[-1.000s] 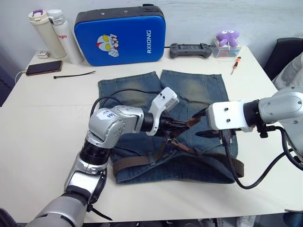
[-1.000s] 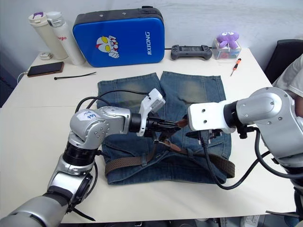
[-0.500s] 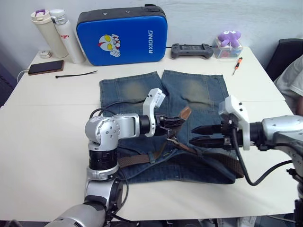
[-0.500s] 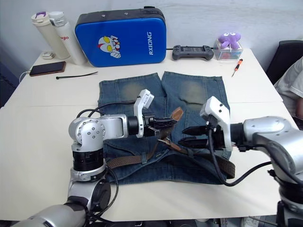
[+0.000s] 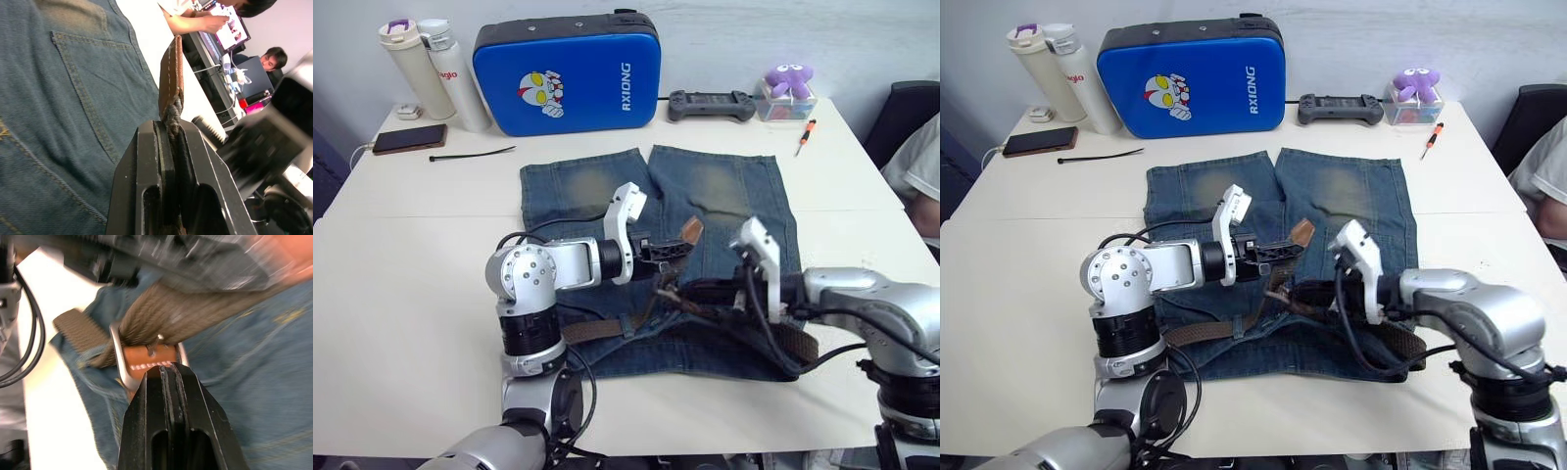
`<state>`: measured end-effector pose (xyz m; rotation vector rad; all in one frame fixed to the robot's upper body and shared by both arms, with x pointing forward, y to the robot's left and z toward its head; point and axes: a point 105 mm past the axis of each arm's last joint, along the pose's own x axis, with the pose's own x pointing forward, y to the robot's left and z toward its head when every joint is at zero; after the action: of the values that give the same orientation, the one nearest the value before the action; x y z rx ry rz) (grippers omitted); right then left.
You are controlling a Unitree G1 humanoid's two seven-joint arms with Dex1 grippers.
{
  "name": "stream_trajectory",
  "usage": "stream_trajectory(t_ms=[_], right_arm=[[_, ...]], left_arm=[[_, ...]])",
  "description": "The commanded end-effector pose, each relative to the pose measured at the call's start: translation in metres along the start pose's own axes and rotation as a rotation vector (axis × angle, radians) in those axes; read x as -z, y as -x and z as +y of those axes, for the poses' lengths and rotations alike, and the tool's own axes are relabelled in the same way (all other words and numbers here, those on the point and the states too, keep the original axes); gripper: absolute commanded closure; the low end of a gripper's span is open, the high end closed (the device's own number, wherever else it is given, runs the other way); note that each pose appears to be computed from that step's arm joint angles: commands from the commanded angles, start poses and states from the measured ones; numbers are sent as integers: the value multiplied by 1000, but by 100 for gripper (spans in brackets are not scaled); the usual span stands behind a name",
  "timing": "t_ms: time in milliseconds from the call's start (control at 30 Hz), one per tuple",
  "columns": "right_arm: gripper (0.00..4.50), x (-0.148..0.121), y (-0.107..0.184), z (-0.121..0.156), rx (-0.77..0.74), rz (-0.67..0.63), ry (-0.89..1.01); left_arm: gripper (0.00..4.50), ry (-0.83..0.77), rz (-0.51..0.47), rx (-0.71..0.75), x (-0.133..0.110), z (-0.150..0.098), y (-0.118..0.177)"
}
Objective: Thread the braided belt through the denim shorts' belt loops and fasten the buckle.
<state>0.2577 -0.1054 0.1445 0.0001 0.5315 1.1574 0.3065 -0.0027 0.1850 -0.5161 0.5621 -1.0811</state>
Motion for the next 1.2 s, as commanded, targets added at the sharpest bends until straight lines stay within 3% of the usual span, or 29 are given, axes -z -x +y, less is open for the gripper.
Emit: stream_trajectory(t_ms=[33,267,533,633,867,1200], right_arm=[[443,19,-9,4,-7,72,38],[443,67,-18,-15,70,254,99],[443,79,-19,-14,36,332,171],[443,76,-20,-14,24,324,190],[443,25,-16,-5,-32,131,248],[443,11,-17,5,-126,37,184]], left_arm=[[450,-39,-32,46,-9,-12,3],[450,-86,29,147,-4,-24,17],[450,-46,20,105,-7,-10,52],[450,-16,-4,92,-6,-7,59],[450,95,-73,3,12,6,69],[450,200,-121,-153,25,24,87]])
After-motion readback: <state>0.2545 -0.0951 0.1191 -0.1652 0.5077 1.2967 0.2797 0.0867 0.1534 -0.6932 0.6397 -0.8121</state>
